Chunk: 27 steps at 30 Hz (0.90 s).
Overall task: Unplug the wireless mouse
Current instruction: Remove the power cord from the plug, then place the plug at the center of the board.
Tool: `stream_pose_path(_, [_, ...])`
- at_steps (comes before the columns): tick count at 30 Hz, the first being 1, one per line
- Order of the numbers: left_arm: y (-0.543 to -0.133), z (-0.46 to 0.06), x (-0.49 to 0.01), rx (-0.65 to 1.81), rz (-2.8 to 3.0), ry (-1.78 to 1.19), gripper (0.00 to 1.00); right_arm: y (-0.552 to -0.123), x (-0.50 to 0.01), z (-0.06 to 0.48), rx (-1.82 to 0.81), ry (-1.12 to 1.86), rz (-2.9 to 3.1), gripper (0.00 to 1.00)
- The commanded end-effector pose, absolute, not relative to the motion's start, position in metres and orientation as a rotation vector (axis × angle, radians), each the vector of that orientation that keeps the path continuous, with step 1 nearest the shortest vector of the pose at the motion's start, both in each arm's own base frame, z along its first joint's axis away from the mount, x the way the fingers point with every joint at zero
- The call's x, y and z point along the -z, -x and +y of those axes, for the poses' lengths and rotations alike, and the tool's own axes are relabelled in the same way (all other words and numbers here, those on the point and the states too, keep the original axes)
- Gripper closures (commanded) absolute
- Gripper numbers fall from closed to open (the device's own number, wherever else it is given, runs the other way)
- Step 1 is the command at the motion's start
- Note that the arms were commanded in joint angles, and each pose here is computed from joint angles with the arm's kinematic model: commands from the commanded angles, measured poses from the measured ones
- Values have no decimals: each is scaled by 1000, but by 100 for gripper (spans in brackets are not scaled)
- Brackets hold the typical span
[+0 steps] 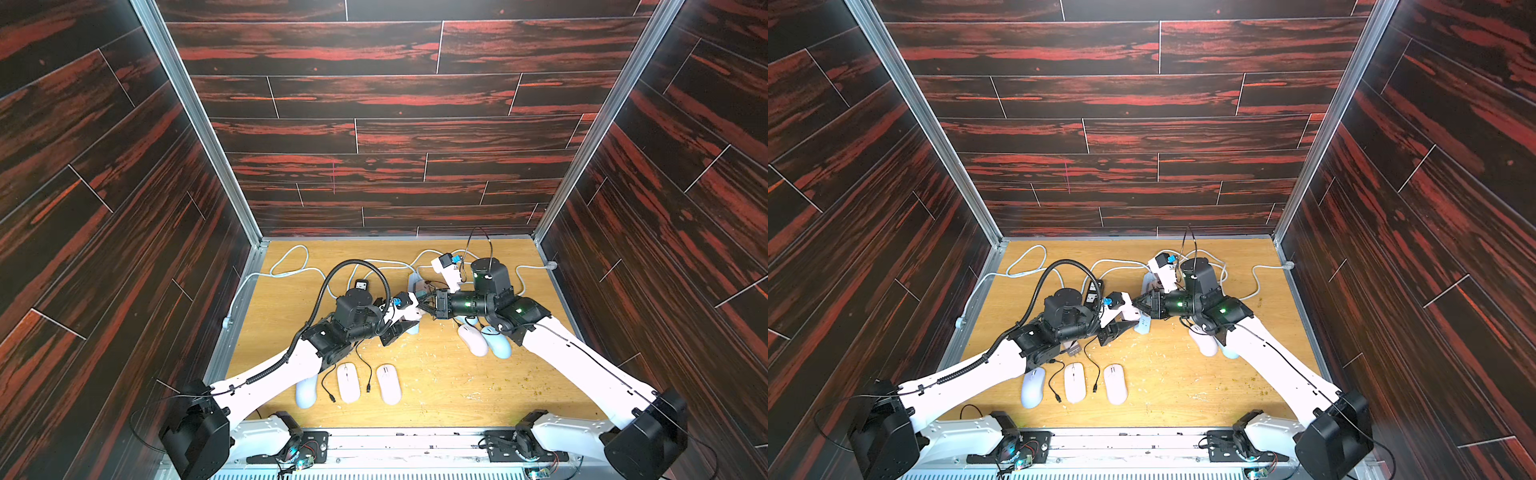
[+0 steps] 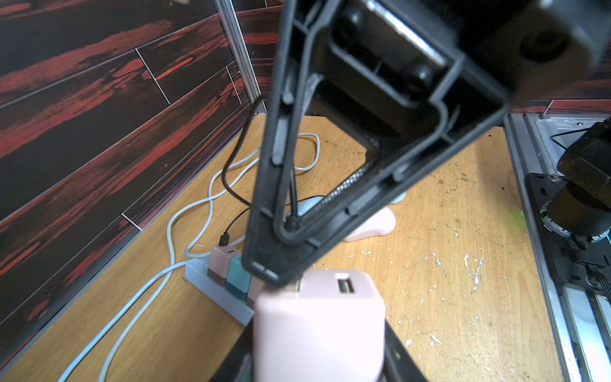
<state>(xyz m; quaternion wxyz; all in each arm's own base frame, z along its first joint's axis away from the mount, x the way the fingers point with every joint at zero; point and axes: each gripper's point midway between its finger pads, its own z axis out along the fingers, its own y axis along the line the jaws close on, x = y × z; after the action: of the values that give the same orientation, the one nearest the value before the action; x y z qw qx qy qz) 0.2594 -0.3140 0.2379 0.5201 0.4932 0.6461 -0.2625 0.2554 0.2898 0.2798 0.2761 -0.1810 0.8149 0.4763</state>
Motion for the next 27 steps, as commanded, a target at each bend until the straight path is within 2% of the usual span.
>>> stream_pose_path(1, [-251, -309, -235, 628, 1564, -1227, 100, -265, -305, 273, -1219, 448, 2099, 100])
stream_pose_path(8, [-249, -306, -228, 613, 1590, -1241, 100, -266, -315, 257, -1180, 394, 2061, 100])
stream_pose_path(13, [-253, -302, -226, 607, 1628, -1193, 100, -274, -302, 248, -1050, 350, 2104, 100])
stream_pose_path(19, [-256, -292, -217, 646, 1755, -1039, 100, -271, -295, 245, -889, 341, 2096, 100])
stream_pose_path(23, [-266, -281, -213, 651, 1829, -851, 100, -262, -283, 250, -756, 363, 2126, 100])
stream_pose_path(27, [-278, -265, -210, 621, 1938, -650, 100, -254, -271, 255, -729, 347, 2149, 100])
